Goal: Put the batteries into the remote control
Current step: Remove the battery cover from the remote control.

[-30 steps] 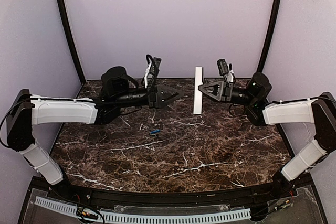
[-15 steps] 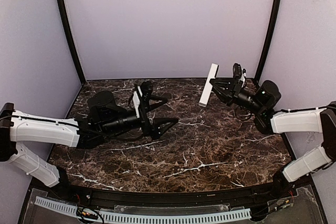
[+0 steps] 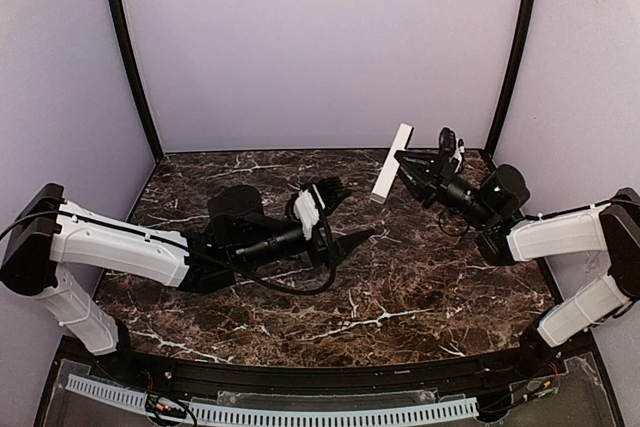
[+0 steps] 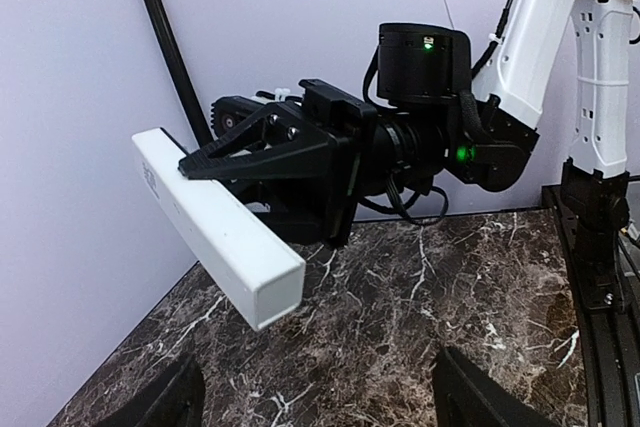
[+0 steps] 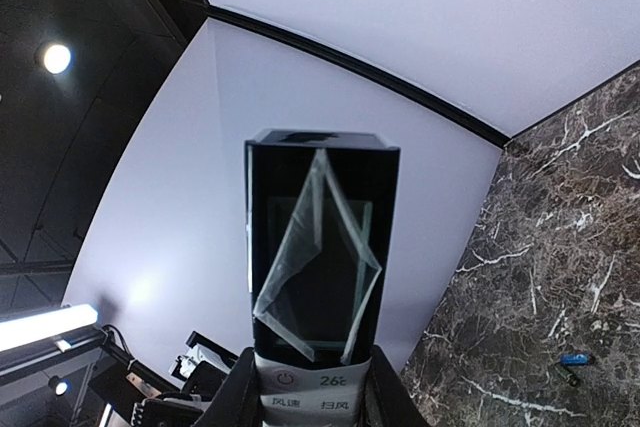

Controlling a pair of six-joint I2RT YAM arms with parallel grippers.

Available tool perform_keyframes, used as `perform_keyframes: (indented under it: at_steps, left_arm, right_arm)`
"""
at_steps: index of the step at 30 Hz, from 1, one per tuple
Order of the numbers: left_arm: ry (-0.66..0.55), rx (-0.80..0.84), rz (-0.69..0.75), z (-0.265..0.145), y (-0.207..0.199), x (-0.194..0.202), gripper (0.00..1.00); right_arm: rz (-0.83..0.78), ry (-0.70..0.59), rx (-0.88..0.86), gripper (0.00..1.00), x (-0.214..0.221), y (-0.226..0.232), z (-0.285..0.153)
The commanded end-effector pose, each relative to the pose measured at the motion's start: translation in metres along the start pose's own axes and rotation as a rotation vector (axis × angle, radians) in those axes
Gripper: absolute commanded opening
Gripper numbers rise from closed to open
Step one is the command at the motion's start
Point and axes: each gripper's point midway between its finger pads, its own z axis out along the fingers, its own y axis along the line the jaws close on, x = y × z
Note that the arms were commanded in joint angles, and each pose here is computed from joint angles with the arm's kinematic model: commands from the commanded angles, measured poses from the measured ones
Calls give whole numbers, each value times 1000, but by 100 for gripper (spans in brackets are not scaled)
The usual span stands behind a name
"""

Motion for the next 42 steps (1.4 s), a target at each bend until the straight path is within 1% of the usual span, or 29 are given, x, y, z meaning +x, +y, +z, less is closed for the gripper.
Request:
perform_keyframes:
  at_steps: [1, 5, 10, 16, 22, 27, 33, 42]
  left_arm:
    - [-37, -86, 52, 11, 15, -20, 78]
    - [-33, -98, 48, 17, 16, -18, 77]
    - [-14, -123, 64, 25, 18, -12, 71]
    - [-27, -120, 65, 28, 17, -16, 63]
    - [-48, -132, 60, 28, 19, -21, 59]
    - [-50, -141, 58, 32, 21, -23, 51]
    - [-45, -145, 55, 36, 22, -21, 43]
    - [-26, -113, 47, 37, 15, -14, 45]
  right_arm:
    - [-2, -27, -67, 0, 3, 13, 0]
    - [4, -25, -66, 0, 5, 13, 2]
    - [24, -35, -59, 0, 9, 13, 3]
    - [29, -36, -55, 0, 12, 12, 4]
    - [38, -31, -51, 0, 15, 10, 3]
    - [50, -24, -68, 0, 18, 11, 4]
    - [70, -24, -73, 0, 19, 9, 3]
    - [77, -23, -81, 0, 18, 12, 5]
